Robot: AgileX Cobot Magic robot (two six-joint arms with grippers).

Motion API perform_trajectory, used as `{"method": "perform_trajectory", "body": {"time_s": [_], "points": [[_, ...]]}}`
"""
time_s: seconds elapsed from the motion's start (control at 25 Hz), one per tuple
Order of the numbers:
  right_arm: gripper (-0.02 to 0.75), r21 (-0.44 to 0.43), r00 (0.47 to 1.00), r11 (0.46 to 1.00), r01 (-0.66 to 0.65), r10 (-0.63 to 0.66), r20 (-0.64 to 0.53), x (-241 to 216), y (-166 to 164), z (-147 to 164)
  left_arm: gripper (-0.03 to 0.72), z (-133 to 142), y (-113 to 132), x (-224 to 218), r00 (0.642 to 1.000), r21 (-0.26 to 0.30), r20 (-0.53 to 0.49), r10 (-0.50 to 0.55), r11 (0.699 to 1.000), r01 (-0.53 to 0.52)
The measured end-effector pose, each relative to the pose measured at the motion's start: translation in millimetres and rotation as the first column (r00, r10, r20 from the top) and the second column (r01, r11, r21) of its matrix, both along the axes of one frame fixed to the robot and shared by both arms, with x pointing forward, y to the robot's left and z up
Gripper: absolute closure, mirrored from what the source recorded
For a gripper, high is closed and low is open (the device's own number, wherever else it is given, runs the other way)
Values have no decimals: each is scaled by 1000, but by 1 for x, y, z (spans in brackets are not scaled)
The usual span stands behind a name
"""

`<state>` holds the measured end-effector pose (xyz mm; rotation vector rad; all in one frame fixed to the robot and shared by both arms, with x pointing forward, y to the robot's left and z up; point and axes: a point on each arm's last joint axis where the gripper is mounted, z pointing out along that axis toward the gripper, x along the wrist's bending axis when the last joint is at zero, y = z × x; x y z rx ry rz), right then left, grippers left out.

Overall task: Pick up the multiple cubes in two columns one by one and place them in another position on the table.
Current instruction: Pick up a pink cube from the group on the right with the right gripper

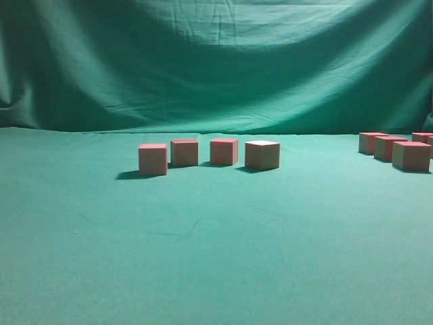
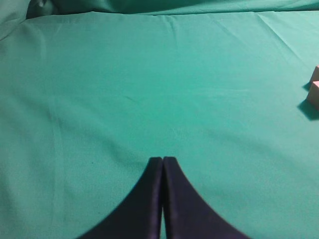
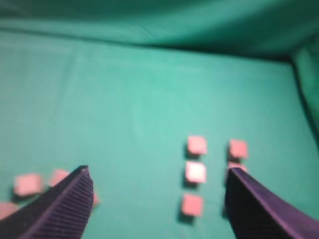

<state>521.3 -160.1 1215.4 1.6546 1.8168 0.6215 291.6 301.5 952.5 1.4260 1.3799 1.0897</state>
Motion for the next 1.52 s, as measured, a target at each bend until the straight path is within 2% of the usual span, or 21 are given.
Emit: {"method": "perform_trajectory", "body": {"time_s": [0.12,0.24,0.4,0.52,0.64,0.88,1.08,1.48,1.52], "points": [[210,-64,986,996,67,-76,-147,8,-22,-46,688,0,0,0,1000,0,0,0,1000,0],[210,-103,941,988,119,-145,-304,11,-43,-99,688,0,0,0,1000,0,0,0,1000,0],[210,-28,902,987,161,-159,-402,20,-66,-147,688,0,0,0,1000,0,0,0,1000,0],[210,61,874,990,128,-84,-478,32,-76,-173,688,0,0,0,1000,0,0,0,1000,0],[210,113,873,990,82,-17,-487,46,-77,-192,688,0,0,0,1000,0,0,0,1000,0],[210,80,882,996,31,10,-470,68,-76,-226,688,0,0,0,1000,0,0,0,1000,0],[210,75,874,996,37,4,-486,80,-77,-252,688,0,0,0,1000,0,0,0,1000,0],[210,90,891,995,46,0,-454,92,-75,-273,688,0,0,0,1000,0,0,0,1000,0],[251,91,892,995,46,0,-452,93,-75,-275,688,0,0,0,1000,0,0,0,1000,0]]}}
